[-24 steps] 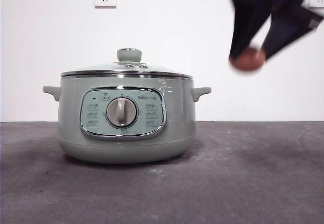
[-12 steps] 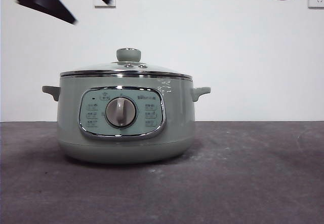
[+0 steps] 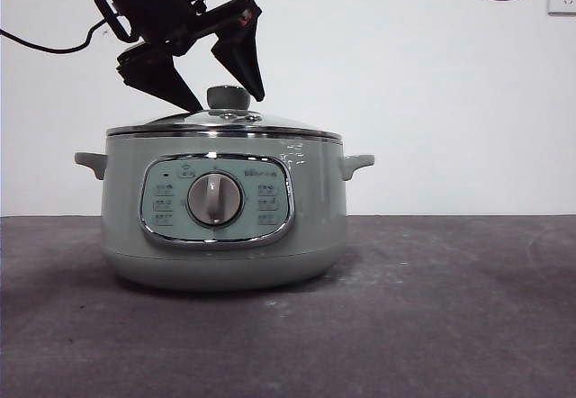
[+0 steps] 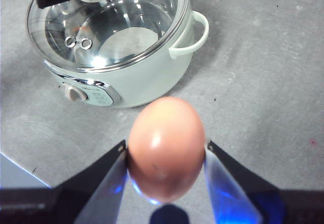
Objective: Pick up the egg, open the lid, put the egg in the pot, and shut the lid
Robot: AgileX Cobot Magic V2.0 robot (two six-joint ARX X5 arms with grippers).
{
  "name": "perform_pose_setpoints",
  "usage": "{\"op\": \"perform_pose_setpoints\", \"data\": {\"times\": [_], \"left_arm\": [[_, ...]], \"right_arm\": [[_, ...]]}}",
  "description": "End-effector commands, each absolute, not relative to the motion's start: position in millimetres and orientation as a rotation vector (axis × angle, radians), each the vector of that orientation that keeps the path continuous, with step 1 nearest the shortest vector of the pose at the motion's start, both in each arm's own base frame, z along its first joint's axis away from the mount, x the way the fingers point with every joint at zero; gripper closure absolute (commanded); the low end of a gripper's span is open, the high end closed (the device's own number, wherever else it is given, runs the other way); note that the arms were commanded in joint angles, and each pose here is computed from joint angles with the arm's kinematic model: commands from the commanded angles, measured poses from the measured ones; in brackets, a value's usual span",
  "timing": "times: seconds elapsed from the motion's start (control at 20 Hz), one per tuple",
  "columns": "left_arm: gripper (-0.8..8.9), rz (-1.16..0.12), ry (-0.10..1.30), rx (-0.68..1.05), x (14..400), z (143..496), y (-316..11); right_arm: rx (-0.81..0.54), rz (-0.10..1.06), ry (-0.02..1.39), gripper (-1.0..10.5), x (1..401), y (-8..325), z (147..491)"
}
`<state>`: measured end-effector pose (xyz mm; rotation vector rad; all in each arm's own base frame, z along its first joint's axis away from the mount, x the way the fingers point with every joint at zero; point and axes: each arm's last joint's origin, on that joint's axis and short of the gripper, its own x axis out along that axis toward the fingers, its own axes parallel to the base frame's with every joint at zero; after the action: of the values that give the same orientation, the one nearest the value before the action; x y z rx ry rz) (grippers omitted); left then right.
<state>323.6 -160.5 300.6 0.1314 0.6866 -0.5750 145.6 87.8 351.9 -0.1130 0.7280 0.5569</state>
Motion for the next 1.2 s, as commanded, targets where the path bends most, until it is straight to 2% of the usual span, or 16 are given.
{"op": "perform_pose_setpoints", "data": {"times": [0.05, 0.1, 0.2, 0.3, 0.45, 0.7, 1.0, 1.2], "left_arm": [[1.58, -0.569, 0.667, 0.133, 324, 302, -163], [1.70, -0.567, 0.670, 0.134, 324, 302, -163], [3.40, -0.554, 0.681, 0.141, 323, 301, -163], [4.23, -0.557, 0.696, 0.144, 322, 300, -163], [6.11, -0.561, 0.706, 0.144, 321, 299, -163], [8.25, -0.594, 0.707, 0.127, 321, 299, -164], [8.22, -0.599, 0.698, 0.124, 320, 302, -163], [8.22, -0.602, 0.641, 0.115, 311, 321, -159]], "right_arm": [[-0.124, 0.560, 0.710, 9.6, 146, 88, 353], [-0.124, 0.559, 0.711, 9.6, 146, 88, 353], [-0.124, 0.560, 0.710, 9.6, 146, 88, 353], [-0.122, 0.561, 0.701, 9.6, 146, 88, 353], [-0.120, 0.562, 0.692, 9.6, 147, 88, 354], [-0.120, 0.562, 0.693, 9.6, 147, 88, 354], [-0.119, 0.563, 0.694, 9.6, 147, 89, 354], [-0.119, 0.563, 0.693, 9.6, 147, 89, 354]]}}
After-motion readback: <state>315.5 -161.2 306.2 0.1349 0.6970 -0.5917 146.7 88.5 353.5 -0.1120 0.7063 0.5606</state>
